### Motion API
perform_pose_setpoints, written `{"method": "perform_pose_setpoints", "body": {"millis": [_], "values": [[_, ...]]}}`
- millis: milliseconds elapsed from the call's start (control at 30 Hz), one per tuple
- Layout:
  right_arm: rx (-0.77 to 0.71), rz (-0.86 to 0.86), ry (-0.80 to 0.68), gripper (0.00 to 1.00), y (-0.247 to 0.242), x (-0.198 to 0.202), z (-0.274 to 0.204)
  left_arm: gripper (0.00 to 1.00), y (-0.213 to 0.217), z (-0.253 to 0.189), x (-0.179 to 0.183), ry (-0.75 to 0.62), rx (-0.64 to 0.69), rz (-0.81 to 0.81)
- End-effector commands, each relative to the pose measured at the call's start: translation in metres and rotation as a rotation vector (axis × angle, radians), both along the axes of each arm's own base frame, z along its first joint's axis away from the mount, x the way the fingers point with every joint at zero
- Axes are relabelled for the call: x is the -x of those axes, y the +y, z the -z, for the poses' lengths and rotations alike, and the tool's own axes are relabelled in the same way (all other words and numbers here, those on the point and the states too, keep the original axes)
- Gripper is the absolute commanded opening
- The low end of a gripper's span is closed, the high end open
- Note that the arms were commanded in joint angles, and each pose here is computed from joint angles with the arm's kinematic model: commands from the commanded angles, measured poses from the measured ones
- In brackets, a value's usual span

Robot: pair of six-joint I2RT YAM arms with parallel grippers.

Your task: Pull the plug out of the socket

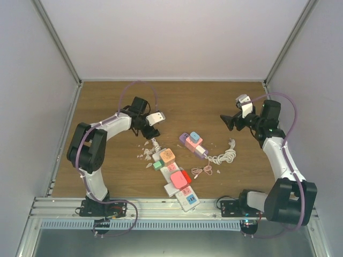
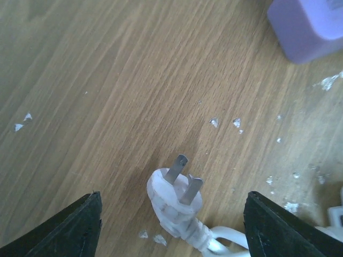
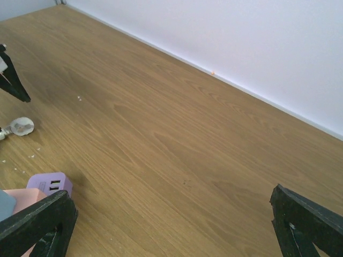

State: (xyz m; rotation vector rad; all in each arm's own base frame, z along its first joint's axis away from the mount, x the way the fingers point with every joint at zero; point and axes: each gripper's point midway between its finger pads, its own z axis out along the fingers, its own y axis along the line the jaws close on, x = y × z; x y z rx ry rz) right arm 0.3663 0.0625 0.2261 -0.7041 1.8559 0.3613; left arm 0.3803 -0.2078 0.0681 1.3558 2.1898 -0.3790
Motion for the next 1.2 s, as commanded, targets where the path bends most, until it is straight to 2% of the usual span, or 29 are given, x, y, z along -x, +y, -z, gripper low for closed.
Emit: {"method": "perform_pose_setpoints", "body": {"millis": [0, 400, 533, 633, 800, 1167], "values": [[0.015, -0.027, -0.005, 1.0, 0.006, 0.006, 0.003, 0.71, -0.005, 0.01, -0.015, -0.081, -0.063, 0.028], [0.03, -0.021, 0.008, 0.99, 0.004, 0.003, 0.009, 0.55, 0.001, 0.046, -0.027, -0.108, -0.17, 0.028], [0.033, -0.022, 0.009, 0.99, 0.004, 0.003, 0.011, 0.44, 0.007, 0.047, -0.042, -0.13, -0.2, -0.019], [0.033, -0.022, 0.009, 1.0, 0.004, 0.003, 0.01, 0.39, 0.013, 0.046, -0.058, -0.149, -0.218, -0.066], [0.039, -0.024, 0.007, 1.0, 0.004, 0.003, 0.011, 0.36, 0.027, 0.039, -0.09, -0.182, -0.212, -0.155], [0.045, -0.022, 0.014, 1.0, 0.003, 0.001, 0.015, 0.35, 0.079, 0.041, -0.161, -0.218, -0.214, -0.354]]}}
